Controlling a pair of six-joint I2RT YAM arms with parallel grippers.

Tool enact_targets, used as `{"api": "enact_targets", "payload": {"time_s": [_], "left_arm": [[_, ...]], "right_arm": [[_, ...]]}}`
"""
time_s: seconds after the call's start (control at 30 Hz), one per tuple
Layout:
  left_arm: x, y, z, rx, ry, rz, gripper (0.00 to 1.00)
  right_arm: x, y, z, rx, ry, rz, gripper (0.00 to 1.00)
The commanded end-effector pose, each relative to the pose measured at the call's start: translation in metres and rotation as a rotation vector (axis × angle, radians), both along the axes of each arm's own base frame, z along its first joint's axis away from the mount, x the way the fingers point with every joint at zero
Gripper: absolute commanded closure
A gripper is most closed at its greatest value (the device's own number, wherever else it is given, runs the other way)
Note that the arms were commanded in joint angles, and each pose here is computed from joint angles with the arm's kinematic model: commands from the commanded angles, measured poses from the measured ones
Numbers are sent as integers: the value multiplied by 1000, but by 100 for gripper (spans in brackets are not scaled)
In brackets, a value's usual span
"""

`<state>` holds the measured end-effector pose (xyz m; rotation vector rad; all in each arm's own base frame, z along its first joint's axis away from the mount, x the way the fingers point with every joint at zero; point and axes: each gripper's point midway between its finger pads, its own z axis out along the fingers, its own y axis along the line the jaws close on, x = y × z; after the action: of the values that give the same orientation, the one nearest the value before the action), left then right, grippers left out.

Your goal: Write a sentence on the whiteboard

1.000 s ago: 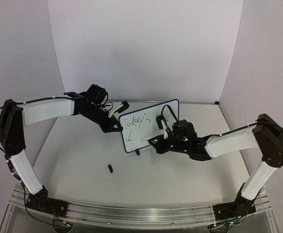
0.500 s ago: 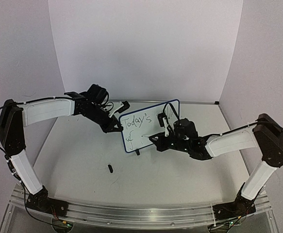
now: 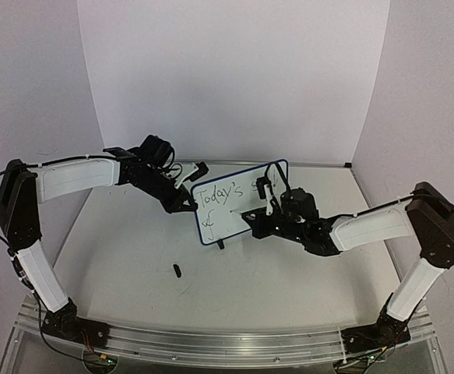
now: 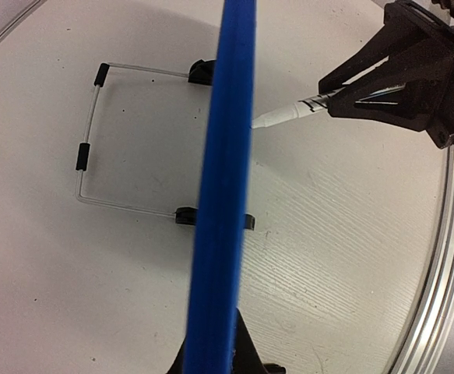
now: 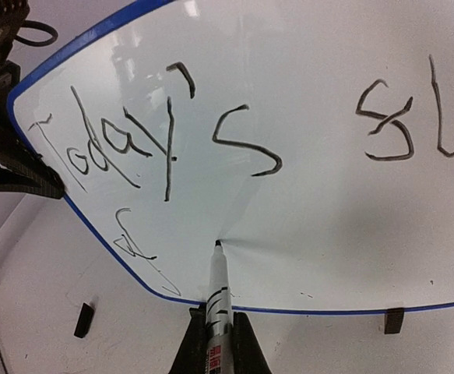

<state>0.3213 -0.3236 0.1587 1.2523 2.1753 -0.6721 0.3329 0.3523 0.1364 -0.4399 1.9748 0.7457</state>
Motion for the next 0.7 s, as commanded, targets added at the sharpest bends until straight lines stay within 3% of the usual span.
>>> {"api": "enact_targets", "payload": {"time_s": [0.0,0.5,0.67], "left_arm": [[-2,17,-45,157,40,11,100],[-2,17,-44,157,36,12,100],[-2,17,-44,157,37,13,100]], "right_arm": [[14,1,30,51,-80,-37,100],[8,-4,34,71,-85,-23,100],[-3,-3,14,60,-27,13,100]]}}
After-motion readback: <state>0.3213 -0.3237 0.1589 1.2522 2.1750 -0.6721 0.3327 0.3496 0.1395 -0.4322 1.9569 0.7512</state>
